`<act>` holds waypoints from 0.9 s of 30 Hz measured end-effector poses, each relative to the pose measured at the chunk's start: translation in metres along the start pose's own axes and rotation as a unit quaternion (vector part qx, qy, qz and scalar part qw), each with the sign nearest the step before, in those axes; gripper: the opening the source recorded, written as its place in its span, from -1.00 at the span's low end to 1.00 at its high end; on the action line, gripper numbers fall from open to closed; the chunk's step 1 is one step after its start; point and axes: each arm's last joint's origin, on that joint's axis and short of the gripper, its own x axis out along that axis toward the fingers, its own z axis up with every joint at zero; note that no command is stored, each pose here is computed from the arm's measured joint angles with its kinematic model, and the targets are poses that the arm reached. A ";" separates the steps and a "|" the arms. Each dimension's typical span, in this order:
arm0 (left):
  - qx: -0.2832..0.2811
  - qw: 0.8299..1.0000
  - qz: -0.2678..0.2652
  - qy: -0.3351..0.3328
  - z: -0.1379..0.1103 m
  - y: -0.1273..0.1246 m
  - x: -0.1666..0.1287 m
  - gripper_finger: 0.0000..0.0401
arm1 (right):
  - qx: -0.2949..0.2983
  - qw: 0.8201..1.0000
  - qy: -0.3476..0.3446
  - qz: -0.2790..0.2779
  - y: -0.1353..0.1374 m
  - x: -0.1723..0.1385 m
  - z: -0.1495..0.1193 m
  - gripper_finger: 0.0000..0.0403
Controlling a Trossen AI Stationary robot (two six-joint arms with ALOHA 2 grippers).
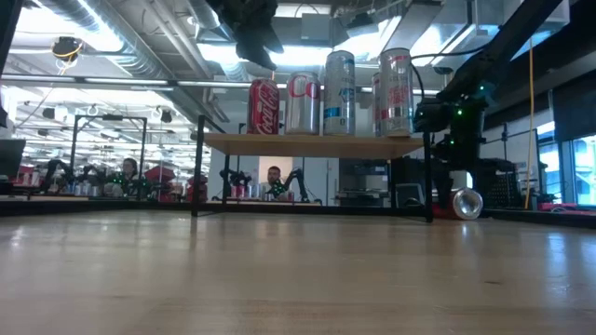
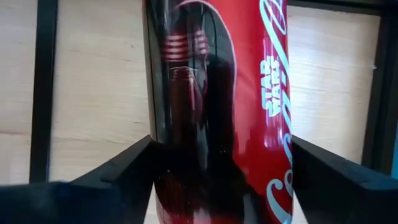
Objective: Place canned beverage on shelf
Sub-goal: Put the red soda can on the shelf aligned with the other red soda can
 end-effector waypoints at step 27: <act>-0.002 1.000 0.000 0.000 0.000 0.000 0.000 0.75 | 0.004 0.993 -0.085 0.083 -0.036 -0.109 -0.031 0.34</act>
